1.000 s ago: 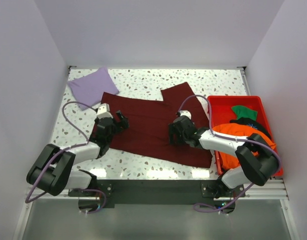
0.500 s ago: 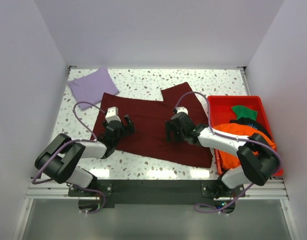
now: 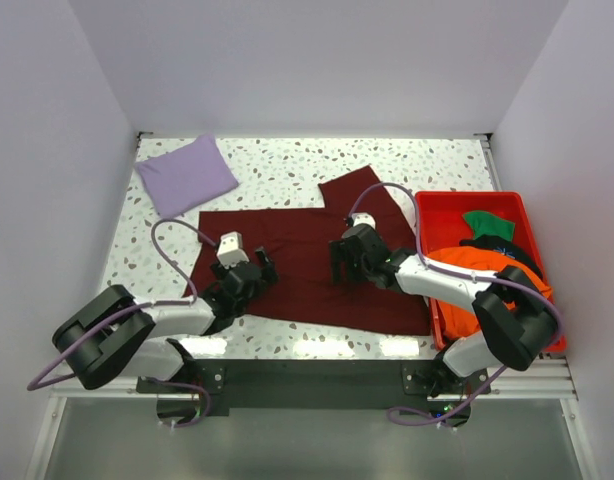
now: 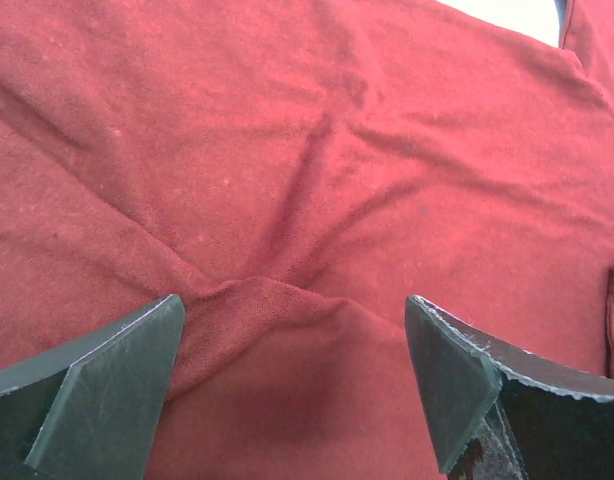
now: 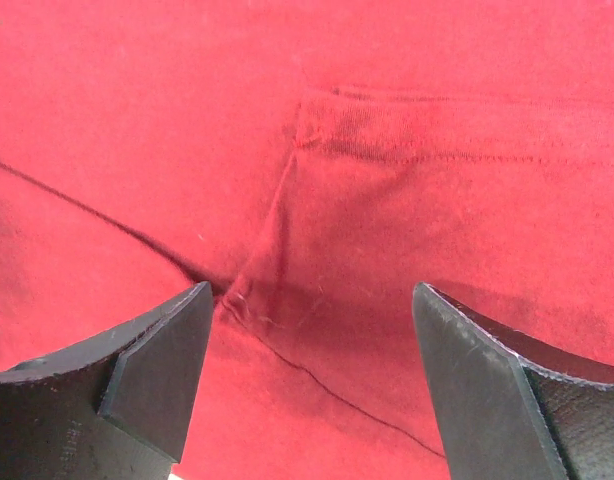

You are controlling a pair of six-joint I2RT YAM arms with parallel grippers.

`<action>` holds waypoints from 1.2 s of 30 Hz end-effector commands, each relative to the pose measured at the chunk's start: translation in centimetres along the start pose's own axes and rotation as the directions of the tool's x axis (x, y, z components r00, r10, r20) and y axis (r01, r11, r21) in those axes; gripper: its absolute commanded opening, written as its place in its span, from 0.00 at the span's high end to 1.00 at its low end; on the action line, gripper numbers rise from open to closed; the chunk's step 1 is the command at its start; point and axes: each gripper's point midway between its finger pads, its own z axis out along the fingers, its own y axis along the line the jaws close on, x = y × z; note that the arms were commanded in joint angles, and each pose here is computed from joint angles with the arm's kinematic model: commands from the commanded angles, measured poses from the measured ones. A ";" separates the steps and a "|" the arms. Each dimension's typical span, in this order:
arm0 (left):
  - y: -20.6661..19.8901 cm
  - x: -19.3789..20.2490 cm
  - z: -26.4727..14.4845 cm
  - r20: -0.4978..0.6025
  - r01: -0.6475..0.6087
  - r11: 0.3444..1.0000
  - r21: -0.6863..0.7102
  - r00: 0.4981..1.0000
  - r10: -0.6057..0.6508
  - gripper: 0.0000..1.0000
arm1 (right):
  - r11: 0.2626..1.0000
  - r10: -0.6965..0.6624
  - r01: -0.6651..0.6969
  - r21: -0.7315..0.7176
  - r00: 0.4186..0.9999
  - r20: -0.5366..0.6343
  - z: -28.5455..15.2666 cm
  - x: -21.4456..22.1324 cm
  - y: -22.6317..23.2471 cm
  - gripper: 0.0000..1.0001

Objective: Fold and stack the t-shirts
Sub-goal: Fold the tshirt

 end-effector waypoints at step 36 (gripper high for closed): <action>1.0 -16.8 -3.1 0.297 0.030 0.993 -0.113 0.955 0.005 0.00 | 0.999 -0.050 0.042 0.033 0.961 0.273 -3.7 -9.9 2.8 0.12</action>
